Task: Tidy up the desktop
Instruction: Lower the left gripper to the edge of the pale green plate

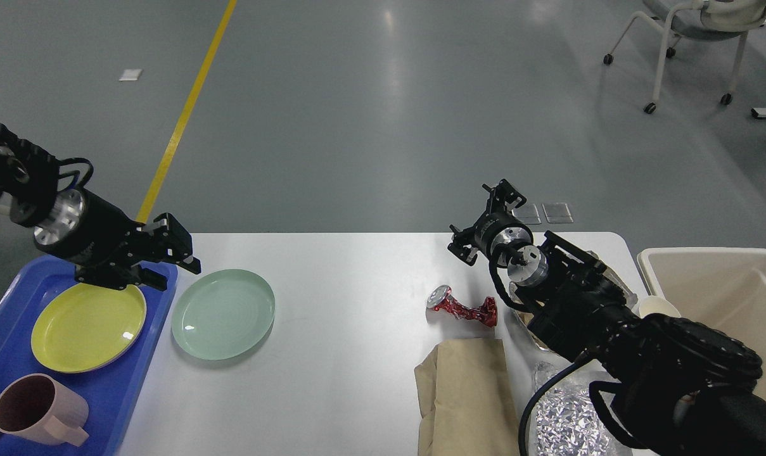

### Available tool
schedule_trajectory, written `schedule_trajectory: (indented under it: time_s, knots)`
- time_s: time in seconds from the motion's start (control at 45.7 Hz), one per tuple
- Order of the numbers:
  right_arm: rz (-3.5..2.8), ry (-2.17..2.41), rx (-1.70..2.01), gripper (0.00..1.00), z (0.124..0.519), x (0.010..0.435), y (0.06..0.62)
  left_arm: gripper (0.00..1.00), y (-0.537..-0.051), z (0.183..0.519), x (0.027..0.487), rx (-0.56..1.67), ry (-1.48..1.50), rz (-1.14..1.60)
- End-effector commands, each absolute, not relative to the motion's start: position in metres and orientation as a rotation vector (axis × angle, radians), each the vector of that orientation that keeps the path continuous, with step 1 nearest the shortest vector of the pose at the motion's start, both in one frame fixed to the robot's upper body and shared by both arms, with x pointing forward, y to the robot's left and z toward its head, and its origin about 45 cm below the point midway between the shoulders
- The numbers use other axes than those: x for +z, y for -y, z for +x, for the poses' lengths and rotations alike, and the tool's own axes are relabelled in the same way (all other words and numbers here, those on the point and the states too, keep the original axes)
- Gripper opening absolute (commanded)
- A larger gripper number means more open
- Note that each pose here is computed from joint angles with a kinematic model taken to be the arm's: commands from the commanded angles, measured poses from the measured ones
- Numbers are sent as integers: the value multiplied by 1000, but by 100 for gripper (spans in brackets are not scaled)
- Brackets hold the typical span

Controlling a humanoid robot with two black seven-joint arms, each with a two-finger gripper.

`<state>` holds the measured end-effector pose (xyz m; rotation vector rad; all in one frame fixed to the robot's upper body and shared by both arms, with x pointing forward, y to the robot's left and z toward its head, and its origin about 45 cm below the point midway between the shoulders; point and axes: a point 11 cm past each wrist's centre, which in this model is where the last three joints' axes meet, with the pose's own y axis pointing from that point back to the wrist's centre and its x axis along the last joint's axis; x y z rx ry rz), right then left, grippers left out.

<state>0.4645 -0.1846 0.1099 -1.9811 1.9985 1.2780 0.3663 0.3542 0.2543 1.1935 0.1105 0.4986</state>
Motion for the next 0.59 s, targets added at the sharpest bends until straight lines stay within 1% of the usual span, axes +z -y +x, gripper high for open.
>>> schedule_trajectory:
  time_s: [0.0,0.088,0.197,0.328,0.569]
  knots:
    - [-1981,-1999,1278,100,465,110,185,57,-354,359,205,572,-60,1219]
    - [-1981,-1999,1278,100,465,110,185,57,-351,351,173,597,-47,1232]
    - [-1981,-1999,1278,100,465,110,185,57,-354,337,149,605,-56,1257]
    - [-1981,-1999,1278,100,465,110,185,57,-358,324,133,604,-94,1270]
    - [-1981,-1999,1278,100,465,110,185,58,-372,316,118,705,-196,1256]
